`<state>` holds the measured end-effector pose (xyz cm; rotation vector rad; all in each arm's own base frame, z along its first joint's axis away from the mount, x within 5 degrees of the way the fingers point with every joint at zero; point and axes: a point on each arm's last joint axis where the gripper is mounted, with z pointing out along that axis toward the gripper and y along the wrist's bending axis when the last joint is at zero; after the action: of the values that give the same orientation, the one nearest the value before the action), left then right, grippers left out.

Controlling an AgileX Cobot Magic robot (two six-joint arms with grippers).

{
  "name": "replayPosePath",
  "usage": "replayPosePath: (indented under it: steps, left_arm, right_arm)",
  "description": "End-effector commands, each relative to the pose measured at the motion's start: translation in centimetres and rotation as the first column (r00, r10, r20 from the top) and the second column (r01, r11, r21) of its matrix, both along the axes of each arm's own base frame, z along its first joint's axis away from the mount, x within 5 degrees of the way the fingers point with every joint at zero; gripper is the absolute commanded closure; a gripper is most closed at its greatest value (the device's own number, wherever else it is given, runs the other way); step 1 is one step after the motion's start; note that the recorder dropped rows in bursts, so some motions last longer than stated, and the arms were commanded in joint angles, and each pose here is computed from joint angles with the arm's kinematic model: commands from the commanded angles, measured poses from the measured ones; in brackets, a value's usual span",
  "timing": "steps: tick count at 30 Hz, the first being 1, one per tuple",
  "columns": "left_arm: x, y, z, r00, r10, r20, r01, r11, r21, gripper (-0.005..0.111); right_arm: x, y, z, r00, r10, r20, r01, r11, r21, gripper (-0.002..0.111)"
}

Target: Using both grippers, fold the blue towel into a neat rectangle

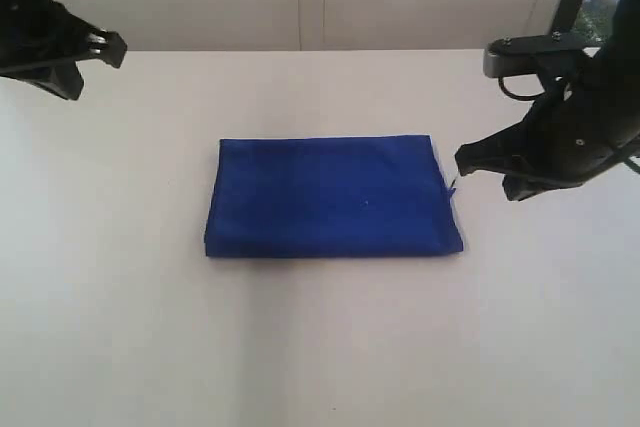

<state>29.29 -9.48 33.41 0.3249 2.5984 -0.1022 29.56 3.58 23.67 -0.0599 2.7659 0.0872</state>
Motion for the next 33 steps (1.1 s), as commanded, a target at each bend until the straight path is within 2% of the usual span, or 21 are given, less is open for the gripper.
replayPosePath:
  steps: [1, 6, 12, 21, 27, 28, 30, 33]
  left_arm:
    - [-3.4, 0.5, 1.8, 1.000, 0.008, -0.012, -0.009, 0.997, -0.074, 0.107]
    - [-7.2, 1.5, 1.2, 1.000, 0.008, -0.011, -0.009, 0.994, -0.107, 0.107]
    - [-12.7, 3.4, 0.7, 0.998, 0.010, 0.057, -0.002, 0.991, -0.130, 0.107]
    - [-20.2, 5.7, 1.3, 0.960, 0.025, 0.280, 0.041, 0.973, -0.227, 0.107]
    - [-21.0, 6.1, 0.1, 0.894, 0.029, 0.447, 0.090, 0.966, -0.243, 0.107]
    - [-20.4, 6.0, -0.4, 0.849, 0.010, 0.529, 0.124, 0.968, -0.218, 0.107]
    - [-19.8, 5.9, -1.2, 0.807, -0.002, 0.591, 0.145, 0.970, -0.194, 0.107]
    - [-19.9, 5.9, -1.7, 0.825, -0.010, 0.565, 0.141, 0.972, -0.188, 0.107]
  right_arm:
    - [-2.9, -0.4, 1.4, 0.999, -0.012, 0.043, 0.012, 1.000, 0.007, 0.108]
    - [-6.3, -0.7, 2.9, 0.994, -0.020, 0.111, 0.017, 0.999, 0.033, 0.108]
    - [-10.8, -1.1, 6.7, 0.950, -0.027, 0.311, 0.008, 0.998, 0.062, 0.108]
    - [-19.9, -2.2, 10.6, 0.784, -0.041, 0.619, -0.019, 0.996, 0.091, 0.108]
    - [-24.2, -3.1, 10.2, 0.626, -0.021, 0.780, -0.016, 0.999, 0.040, 0.108]
    - [-24.5, -3.3, 9.6, 0.551, -0.006, 0.835, -0.006, 1.000, 0.011, 0.108]
    - [-24.7, -3.4, 8.9, 0.502, 0.003, 0.865, -0.004, 1.000, -0.002, 0.108]
    - [-25.1, -3.4, 8.8, 0.492, -0.001, 0.871, -0.003, 1.000, 0.003, 0.108]
